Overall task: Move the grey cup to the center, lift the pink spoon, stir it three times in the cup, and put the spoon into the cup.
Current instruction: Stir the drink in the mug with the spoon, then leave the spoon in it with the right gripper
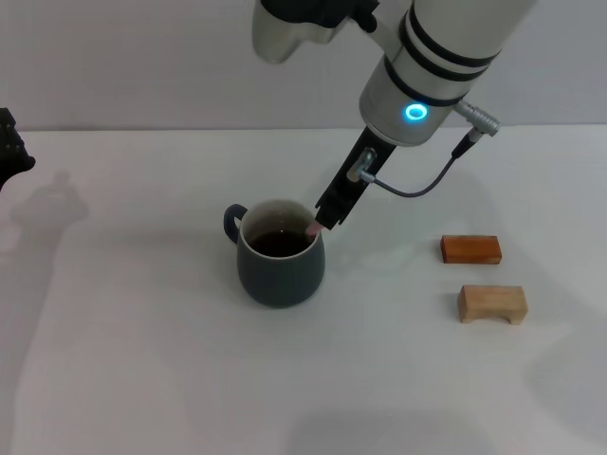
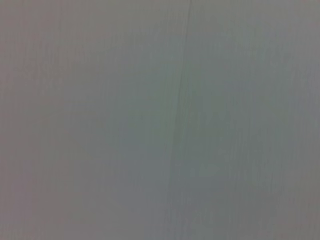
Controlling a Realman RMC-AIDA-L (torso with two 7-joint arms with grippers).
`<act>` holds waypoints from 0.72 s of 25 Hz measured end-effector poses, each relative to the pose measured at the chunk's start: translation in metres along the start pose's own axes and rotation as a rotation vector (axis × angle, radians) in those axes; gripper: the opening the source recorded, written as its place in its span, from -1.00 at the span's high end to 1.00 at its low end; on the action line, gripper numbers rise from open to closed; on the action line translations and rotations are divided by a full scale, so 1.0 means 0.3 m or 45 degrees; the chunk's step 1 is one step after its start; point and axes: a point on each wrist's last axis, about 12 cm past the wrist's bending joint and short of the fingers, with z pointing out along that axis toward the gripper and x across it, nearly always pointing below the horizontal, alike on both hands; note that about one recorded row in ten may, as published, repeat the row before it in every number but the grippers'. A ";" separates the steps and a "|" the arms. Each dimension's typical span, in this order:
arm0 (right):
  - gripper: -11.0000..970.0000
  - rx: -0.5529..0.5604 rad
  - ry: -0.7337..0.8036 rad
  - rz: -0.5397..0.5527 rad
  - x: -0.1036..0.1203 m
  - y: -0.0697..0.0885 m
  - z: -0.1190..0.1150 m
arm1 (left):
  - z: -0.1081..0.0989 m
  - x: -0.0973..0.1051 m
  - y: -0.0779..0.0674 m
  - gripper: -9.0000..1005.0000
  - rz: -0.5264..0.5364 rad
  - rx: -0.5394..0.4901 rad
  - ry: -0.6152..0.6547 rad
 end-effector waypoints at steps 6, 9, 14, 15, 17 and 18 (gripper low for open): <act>0.74 -0.053 -0.016 -0.011 -0.008 0.020 0.000 | 0.000 -0.001 0.000 0.98 -0.001 -0.002 -0.002; 0.74 -0.044 -0.041 -0.013 -0.016 0.017 0.000 | 0.000 -0.001 0.001 0.98 -0.002 -0.003 -0.002; 0.74 -0.005 -0.062 -0.015 -0.022 0.004 0.004 | 0.000 0.000 -0.001 0.98 -0.004 -0.002 0.000; 0.74 -0.005 -0.062 -0.015 -0.022 0.004 0.004 | 0.000 0.001 -0.001 0.98 -0.004 -0.002 0.000; 0.74 0.022 -0.053 -0.021 -0.021 -0.003 0.004 | 0.000 0.001 -0.002 0.98 -0.004 -0.002 0.001; 0.74 0.035 -0.045 -0.022 -0.020 -0.006 0.003 | 0.001 0.001 -0.002 0.98 -0.004 -0.002 0.001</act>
